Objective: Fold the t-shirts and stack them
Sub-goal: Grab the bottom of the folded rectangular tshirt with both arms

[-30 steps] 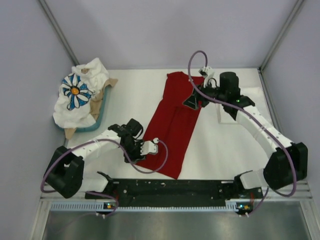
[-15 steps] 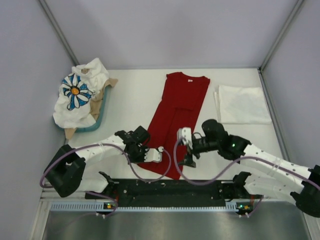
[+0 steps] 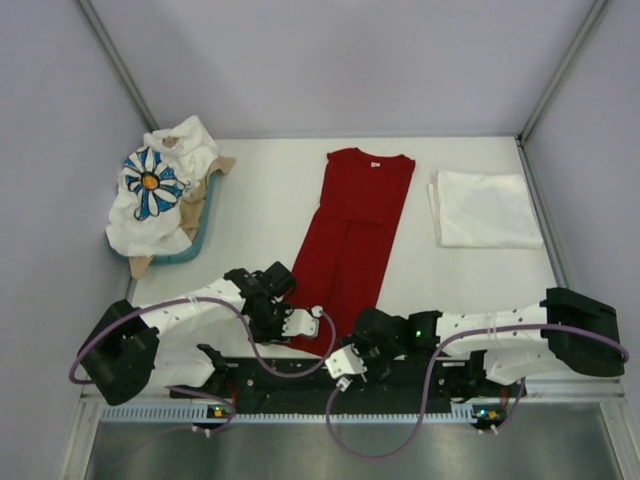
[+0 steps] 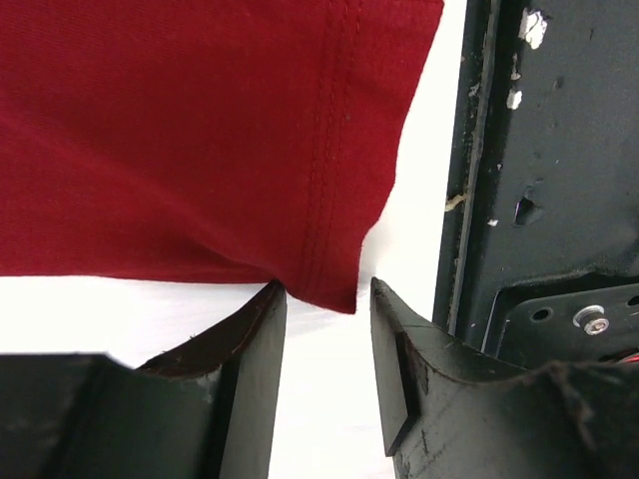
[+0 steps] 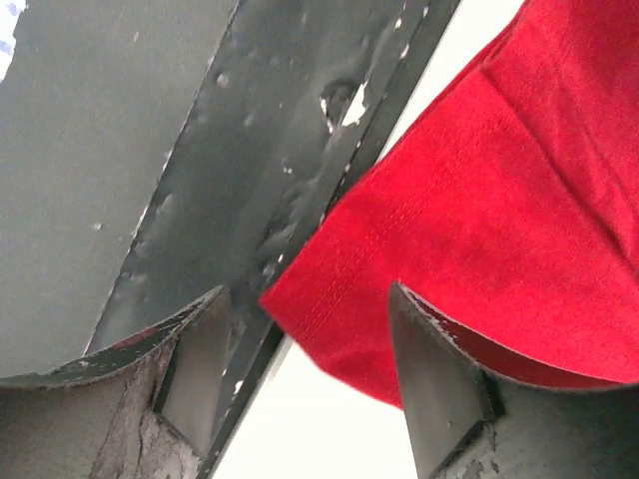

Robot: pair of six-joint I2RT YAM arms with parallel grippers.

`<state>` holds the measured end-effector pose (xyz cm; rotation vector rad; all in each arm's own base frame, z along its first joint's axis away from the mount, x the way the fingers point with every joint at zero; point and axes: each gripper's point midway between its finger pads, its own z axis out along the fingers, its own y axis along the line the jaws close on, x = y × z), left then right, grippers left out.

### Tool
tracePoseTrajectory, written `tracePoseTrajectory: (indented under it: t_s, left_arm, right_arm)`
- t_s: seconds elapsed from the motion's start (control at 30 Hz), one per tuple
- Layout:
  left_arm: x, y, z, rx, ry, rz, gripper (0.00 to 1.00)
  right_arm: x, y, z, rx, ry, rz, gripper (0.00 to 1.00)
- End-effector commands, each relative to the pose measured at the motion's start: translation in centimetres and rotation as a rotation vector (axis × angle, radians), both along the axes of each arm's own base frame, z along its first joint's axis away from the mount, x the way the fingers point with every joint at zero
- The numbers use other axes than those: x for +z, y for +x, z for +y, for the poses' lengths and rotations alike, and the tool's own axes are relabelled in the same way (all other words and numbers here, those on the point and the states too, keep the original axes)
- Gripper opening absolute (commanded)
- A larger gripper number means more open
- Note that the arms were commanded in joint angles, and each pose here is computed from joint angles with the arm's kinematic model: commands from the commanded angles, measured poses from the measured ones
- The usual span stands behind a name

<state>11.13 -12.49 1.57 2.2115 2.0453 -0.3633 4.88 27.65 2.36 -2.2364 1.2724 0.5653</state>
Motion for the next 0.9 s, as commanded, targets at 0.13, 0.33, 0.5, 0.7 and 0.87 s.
tracePoseTrajectory:
  t_s: [0.13, 0.33, 0.5, 0.7, 0.87]
  left_arm:
    - [-0.8, -0.2, 0.2, 0.012, -0.001, -0.006, 0.45]
    - [-1.2, 0.3, -0.1, 0.018, 0.012, -0.013, 0.37]
    - [-1.1, -0.5, -0.3, 0.003, 0.005, 0.024, 0.0]
    - [1.3, 1.4, -2.1, 0.066, -0.06, -0.045, 0.0]
    - [4.9, 4.7, -4.3, 0.118, -0.131, -0.162, 0.0]
  right_arm:
    - [-0.5, 0.8, 1.7, 0.028, -0.006, -0.087, 0.47]
    - [-1.2, 1.9, 0.4, -0.011, -0.085, -0.134, 0.27]
    - [-0.5, 2.1, 0.6, -0.056, -0.098, -0.123, 0.0]
    - [3.3, 3.2, 1.6, -0.131, 0.054, -0.096, 0.0]
    - [7.1, 7.0, 1.1, -0.268, 0.201, -0.142, 0.0]
